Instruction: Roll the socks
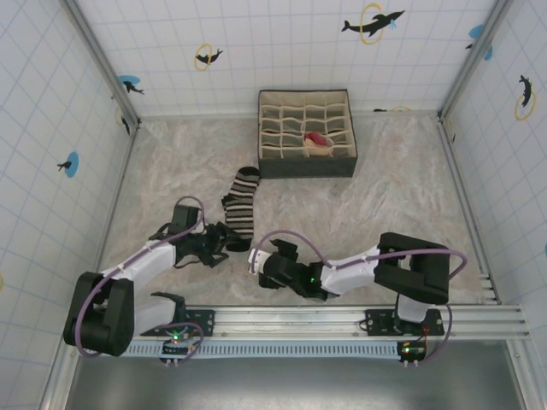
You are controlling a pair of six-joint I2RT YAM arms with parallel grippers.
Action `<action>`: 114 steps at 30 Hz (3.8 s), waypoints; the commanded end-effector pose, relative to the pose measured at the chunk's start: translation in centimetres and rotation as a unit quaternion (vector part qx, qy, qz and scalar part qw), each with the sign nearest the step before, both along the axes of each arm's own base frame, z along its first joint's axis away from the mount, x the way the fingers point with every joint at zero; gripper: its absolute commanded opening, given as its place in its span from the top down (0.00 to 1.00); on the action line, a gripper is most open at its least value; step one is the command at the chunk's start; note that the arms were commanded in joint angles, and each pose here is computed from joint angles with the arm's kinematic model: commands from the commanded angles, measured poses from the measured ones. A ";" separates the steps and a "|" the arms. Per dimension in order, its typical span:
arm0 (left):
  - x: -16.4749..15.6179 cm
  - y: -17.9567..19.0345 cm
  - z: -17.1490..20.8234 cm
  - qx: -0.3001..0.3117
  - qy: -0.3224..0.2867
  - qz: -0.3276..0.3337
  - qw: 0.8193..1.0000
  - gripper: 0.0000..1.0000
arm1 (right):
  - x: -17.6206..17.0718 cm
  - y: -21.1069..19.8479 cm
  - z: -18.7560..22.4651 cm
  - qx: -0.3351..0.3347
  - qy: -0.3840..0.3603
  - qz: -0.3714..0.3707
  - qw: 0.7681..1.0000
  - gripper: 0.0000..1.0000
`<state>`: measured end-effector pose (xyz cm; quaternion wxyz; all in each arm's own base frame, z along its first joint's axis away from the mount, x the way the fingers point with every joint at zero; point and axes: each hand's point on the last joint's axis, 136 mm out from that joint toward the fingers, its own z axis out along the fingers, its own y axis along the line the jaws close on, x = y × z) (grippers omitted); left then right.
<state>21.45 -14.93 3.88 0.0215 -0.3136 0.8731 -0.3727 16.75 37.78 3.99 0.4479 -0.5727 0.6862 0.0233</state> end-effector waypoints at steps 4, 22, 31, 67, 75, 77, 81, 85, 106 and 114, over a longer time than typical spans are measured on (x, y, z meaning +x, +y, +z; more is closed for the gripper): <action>1.0 0.2 -0.1 -0.008 -0.002 0.026 1.000 0.23 | 0.8 2.9 1.0 0.030 -0.004 0.036 0.999 0.07; 2.1 0.1 0.4 -0.011 -0.012 0.025 1.000 0.50 | 3.8 5.6 -2.0 0.001 0.010 0.069 0.998 0.29; 2.0 0.2 0.3 -0.007 -0.009 0.019 1.000 0.63 | 4.1 5.8 -2.8 -0.003 0.027 0.074 0.997 0.54; 2.7 4.1 1.4 0.128 -0.057 -0.029 0.990 0.36 | 7.4 8.5 -3.2 0.031 0.444 -0.022 0.895 1.00; 2.2 3.7 1.1 0.118 -0.069 -0.042 0.990 0.39 | 9.5 9.5 0.1 0.090 0.525 -0.054 0.845 1.00; 2.1 3.7 0.8 0.117 -0.071 -0.041 0.990 0.40 | 10.2 9.8 0.1 0.093 0.550 -0.066 0.827 1.00; 2.0 3.9 0.3 0.123 -0.072 -0.044 0.989 0.41 | 11.1 10.4 -0.7 0.084 0.597 -0.087 0.793 1.00; 2.3 4.4 0.0 0.142 -0.073 -0.042 0.986 0.42 | 11.7 10.2 -2.0 0.072 0.607 -0.111 0.784 1.00; 9.9 4.7 2.3 0.147 -0.178 -0.001 0.973 0.53 | 12.5 9.5 -3.3 0.081 0.630 -0.140 0.759 1.00; 10.0 4.2 0.9 0.136 -0.167 -0.009 0.977 0.54 | 12.8 9.7 -3.5 0.086 0.631 -0.142 0.758 1.00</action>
